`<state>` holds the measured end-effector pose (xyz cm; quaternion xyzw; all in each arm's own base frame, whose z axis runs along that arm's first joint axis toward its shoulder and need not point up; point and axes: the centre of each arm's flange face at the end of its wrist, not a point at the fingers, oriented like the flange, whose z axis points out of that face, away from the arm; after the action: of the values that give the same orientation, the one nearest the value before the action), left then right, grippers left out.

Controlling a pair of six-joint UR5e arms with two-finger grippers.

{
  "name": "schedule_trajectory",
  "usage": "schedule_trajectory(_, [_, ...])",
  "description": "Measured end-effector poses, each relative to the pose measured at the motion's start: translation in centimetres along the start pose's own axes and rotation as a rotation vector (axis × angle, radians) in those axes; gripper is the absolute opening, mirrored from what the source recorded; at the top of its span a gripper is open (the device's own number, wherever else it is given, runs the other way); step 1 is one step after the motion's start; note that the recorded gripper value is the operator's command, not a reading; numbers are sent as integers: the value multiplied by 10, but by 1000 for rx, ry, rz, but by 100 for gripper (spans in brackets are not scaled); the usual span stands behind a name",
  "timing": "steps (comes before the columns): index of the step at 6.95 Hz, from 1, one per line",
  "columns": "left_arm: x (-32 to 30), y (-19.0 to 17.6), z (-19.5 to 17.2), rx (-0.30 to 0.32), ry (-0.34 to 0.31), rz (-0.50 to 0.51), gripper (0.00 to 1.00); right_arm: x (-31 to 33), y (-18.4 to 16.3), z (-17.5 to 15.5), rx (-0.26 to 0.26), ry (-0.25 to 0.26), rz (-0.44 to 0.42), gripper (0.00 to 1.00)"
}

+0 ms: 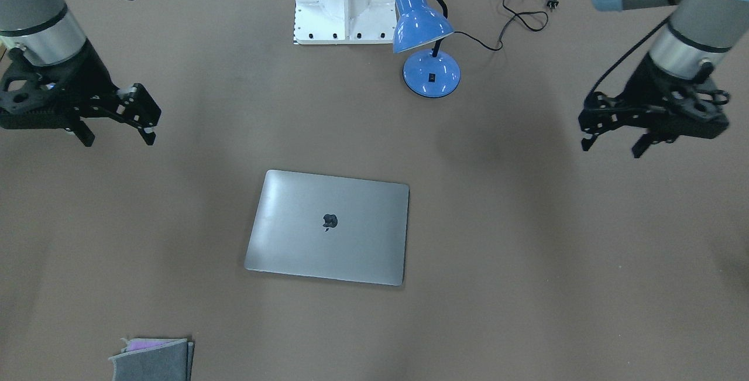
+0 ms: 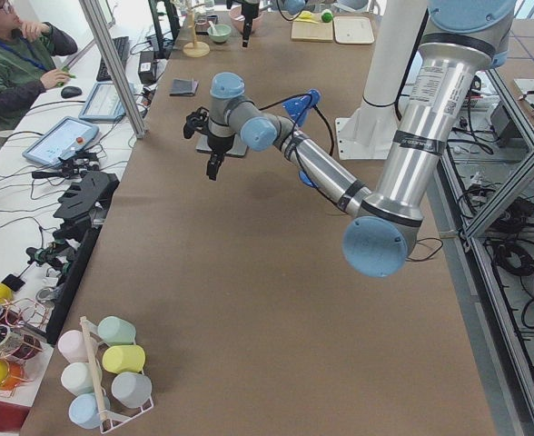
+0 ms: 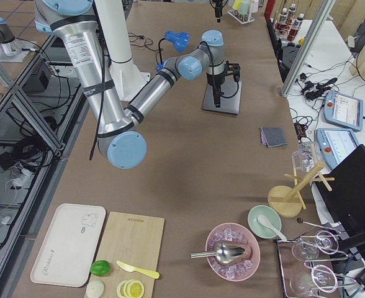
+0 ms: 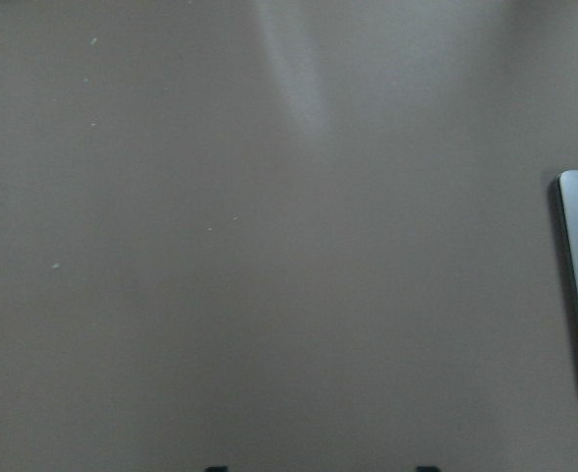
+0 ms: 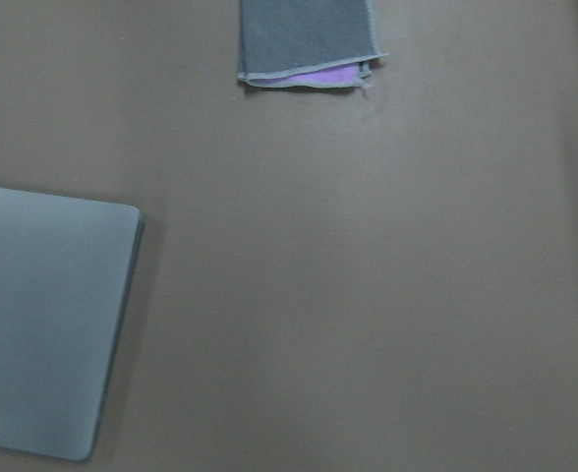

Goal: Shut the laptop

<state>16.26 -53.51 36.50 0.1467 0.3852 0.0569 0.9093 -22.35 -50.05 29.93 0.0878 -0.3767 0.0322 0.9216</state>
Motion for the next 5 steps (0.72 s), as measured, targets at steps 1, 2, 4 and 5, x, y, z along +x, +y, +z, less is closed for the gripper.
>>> schedule_trajectory(1, [-61, 17, -10, -20, -14, 37, 99, 42, 4, -1, -29, 9, -43, 100])
schedule_trajectory(2, [-118, 39, -18, -37, -32, 52, 99, 90, 10, 0, -61, 21, -87, 100])
schedule_trajectory(4, [-214, 82, -21, -93, -71, 49, 99, 197, 34, -1, -128, 39, -138, 100])
schedule_trajectory(5, [-247, 99, -21, -155, -84, -3, 99, 253, 53, -6, -151, 45, -146, 100])
